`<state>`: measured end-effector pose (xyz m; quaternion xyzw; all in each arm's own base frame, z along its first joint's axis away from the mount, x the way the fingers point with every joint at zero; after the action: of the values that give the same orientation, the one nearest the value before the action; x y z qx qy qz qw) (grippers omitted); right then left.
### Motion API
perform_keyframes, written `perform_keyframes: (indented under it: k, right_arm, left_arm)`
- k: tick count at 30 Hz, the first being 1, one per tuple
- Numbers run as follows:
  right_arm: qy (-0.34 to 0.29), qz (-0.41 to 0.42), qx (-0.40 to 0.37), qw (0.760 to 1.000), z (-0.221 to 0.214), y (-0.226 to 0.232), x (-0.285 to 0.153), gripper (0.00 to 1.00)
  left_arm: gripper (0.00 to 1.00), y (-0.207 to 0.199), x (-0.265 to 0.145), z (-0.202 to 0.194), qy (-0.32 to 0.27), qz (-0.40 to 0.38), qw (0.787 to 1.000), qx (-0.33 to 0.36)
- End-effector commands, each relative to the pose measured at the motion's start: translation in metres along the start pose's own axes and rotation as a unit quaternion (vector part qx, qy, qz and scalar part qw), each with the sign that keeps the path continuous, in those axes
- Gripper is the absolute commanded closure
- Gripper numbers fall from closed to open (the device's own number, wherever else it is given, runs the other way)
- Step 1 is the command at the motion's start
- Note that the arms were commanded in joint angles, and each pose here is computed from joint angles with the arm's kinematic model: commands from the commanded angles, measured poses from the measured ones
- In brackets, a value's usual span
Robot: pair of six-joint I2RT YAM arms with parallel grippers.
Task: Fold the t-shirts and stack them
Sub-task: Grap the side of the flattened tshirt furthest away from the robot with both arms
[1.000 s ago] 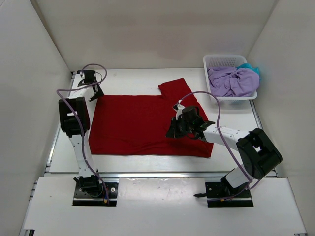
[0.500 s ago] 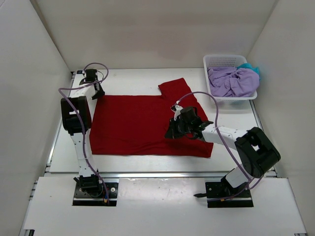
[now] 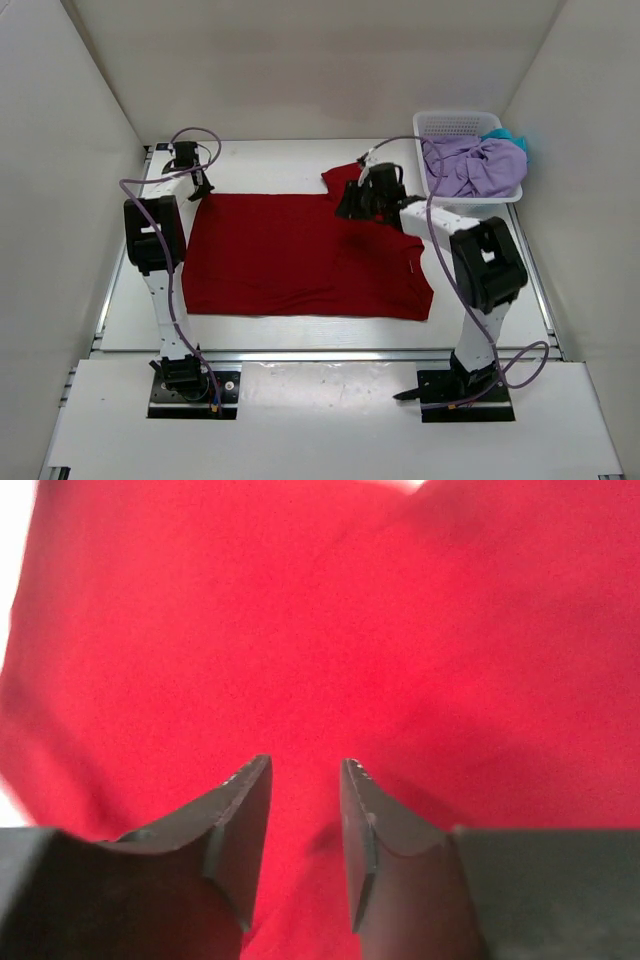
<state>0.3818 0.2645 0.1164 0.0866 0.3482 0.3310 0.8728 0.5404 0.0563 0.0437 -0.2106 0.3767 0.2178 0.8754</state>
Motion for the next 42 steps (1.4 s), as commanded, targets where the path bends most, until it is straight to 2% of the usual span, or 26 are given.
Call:
perform_keyframes:
  k: [1,3,4,6,12,13,14,15,20,22,23,24,27,32,34,39,42]
  right_arm:
    - [-0.05,-0.103,-0.011,0.993,0.055,-0.066,0.009,0.67]
    - [-0.012,-0.146,0.002,0.989,0.051,-0.108,0.024,0.65]
    - [-0.026,-0.166,-0.008,0.986,0.074,-0.114,0.027,0.63]
    - [-0.015,-0.207,-0.016,0.978,0.09,-0.143,0.043,0.64]
    - [0.006,-0.268,-0.01,0.963,0.117,-0.205,0.076,0.62]
    - [0.047,-0.272,0.001,0.961,0.089,-0.221,0.092,0.6]
    - [0.043,-0.274,0.002,0.961,0.097,-0.225,0.097,0.58]
    - [-0.009,-0.274,-0.01,0.962,0.137,-0.224,0.086,0.57]
    - [-0.023,-0.229,0.052,0.972,0.124,-0.254,0.076,0.46]
    - [-0.035,-0.22,0.062,0.973,0.131,-0.255,0.073,0.47]
    - [-0.013,-0.221,0.076,0.972,0.116,-0.262,0.079,0.46]
    - [-0.035,-0.211,0.067,0.975,0.133,-0.259,0.078,0.46]
    - [-0.03,-0.206,0.075,0.975,0.128,-0.259,0.081,0.46]
    - [-0.058,-0.214,0.012,0.975,0.156,-0.239,0.074,0.49]
    - [-0.064,-0.222,0.013,0.973,0.161,-0.235,0.071,0.5]
    - [-0.028,-0.212,0.054,0.975,0.131,-0.248,0.081,0.51]
    - [-0.021,-0.197,0.069,0.978,0.127,-0.249,0.083,0.52]
  left_arm:
    - [0.96,-0.003,-0.018,0.016,-0.021,-0.017,1.0,-0.006]
    - [0.98,-0.004,-0.021,0.014,-0.021,-0.022,1.0,-0.008]
    - [1.0,-0.007,-0.024,0.016,-0.023,-0.028,0.999,-0.012]
    - [1.0,-0.007,-0.025,0.014,-0.02,-0.035,0.999,-0.02]
    - [1.0,-0.006,-0.034,0.016,-0.022,-0.049,0.998,-0.035]
    - [1.0,-0.008,-0.034,0.013,-0.019,-0.054,0.998,-0.031]
    - [1.0,-0.008,-0.035,0.012,-0.017,-0.053,0.998,-0.034]
    - [1.0,-0.012,-0.035,0.012,-0.017,-0.059,0.997,-0.036]
    - [1.0,-0.021,-0.037,0.014,-0.021,-0.065,0.997,-0.033]
    - [1.0,-0.023,-0.036,0.013,-0.018,-0.07,0.997,-0.033]
    - [1.0,-0.02,-0.036,0.014,-0.017,-0.068,0.997,-0.036]
    - [1.0,-0.023,-0.037,0.016,-0.02,-0.073,0.996,-0.038]
    - [1.0,-0.027,-0.035,0.011,-0.015,-0.076,0.996,-0.034]
    - [1.0,-0.025,-0.035,0.012,-0.014,-0.078,0.996,-0.035]
    - [1.0,-0.023,-0.036,0.014,-0.014,-0.076,0.996,-0.038]
    - [1.0,-0.025,-0.038,0.019,-0.017,-0.087,0.995,-0.045]
    - [1.0,-0.026,-0.038,0.02,-0.018,-0.089,0.995,-0.047]
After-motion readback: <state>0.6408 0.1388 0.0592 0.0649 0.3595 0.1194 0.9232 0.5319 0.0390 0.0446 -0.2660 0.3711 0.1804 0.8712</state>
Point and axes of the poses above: each gripper's point midway between its finger pads, its own x axis out along the fingers, its own y axis along the line the jaws close on, z = x × y, the point moved 3 cm from there along -x, back along the fingers, and after that the axes turned 10 degrees about -x, right-handed, at the moved point
